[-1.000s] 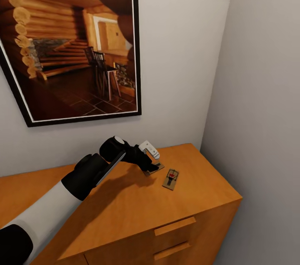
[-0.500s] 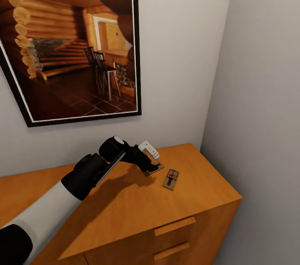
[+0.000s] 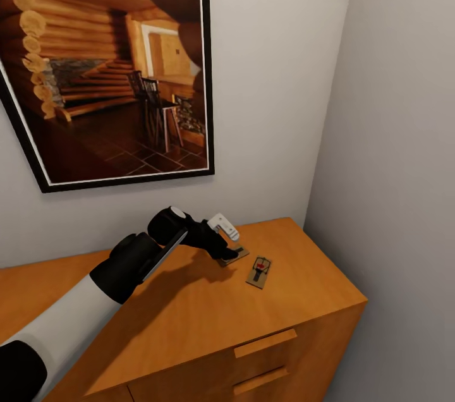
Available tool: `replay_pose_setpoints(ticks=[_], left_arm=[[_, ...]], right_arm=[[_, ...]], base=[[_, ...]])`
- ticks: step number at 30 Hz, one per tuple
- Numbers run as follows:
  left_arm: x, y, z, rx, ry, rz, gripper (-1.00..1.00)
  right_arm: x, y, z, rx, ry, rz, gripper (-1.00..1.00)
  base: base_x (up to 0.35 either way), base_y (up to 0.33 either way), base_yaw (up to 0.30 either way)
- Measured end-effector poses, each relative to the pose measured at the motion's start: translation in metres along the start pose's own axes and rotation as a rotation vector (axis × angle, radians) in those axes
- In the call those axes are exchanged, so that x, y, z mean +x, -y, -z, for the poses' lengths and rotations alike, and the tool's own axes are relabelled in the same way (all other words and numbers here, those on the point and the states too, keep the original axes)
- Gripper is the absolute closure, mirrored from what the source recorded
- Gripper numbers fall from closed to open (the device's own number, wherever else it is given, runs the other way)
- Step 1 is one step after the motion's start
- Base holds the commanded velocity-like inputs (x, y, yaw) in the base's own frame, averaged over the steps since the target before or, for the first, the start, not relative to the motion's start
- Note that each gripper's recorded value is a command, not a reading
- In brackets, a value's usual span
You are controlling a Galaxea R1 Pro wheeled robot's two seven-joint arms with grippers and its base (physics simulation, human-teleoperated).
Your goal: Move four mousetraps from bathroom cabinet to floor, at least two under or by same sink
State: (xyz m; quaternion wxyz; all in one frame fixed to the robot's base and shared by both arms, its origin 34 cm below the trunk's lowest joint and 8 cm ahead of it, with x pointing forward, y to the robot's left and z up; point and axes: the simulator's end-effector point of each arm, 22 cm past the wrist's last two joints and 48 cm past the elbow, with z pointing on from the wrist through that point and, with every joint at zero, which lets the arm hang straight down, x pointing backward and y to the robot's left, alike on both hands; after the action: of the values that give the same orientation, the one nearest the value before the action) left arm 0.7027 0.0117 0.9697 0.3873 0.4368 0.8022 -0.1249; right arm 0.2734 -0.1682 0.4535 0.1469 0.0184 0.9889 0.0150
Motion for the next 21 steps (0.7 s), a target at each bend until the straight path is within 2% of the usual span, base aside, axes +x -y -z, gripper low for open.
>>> replay_pose_setpoints(ticks=[3,12,21], left_arm=[[0.000,0.001,0.001,0.008,0.001,0.000,-1.00],[0.010,0.013,0.010,0.116,-0.006,0.010,-1.00],[0.009,0.014,0.013,0.133,0.001,0.008,-1.00]], right_arm=[[0.000,0.000,0.000,0.000,0.000,0.000,1.00],[0.000,0.000,0.000,0.000,0.000,0.000,1.00],[0.000,0.000,0.000,0.000,0.000,0.000,1.00]], base=[[0.000,0.000,0.000],[0.000,0.000,0.000],[0.000,0.000,0.000]])
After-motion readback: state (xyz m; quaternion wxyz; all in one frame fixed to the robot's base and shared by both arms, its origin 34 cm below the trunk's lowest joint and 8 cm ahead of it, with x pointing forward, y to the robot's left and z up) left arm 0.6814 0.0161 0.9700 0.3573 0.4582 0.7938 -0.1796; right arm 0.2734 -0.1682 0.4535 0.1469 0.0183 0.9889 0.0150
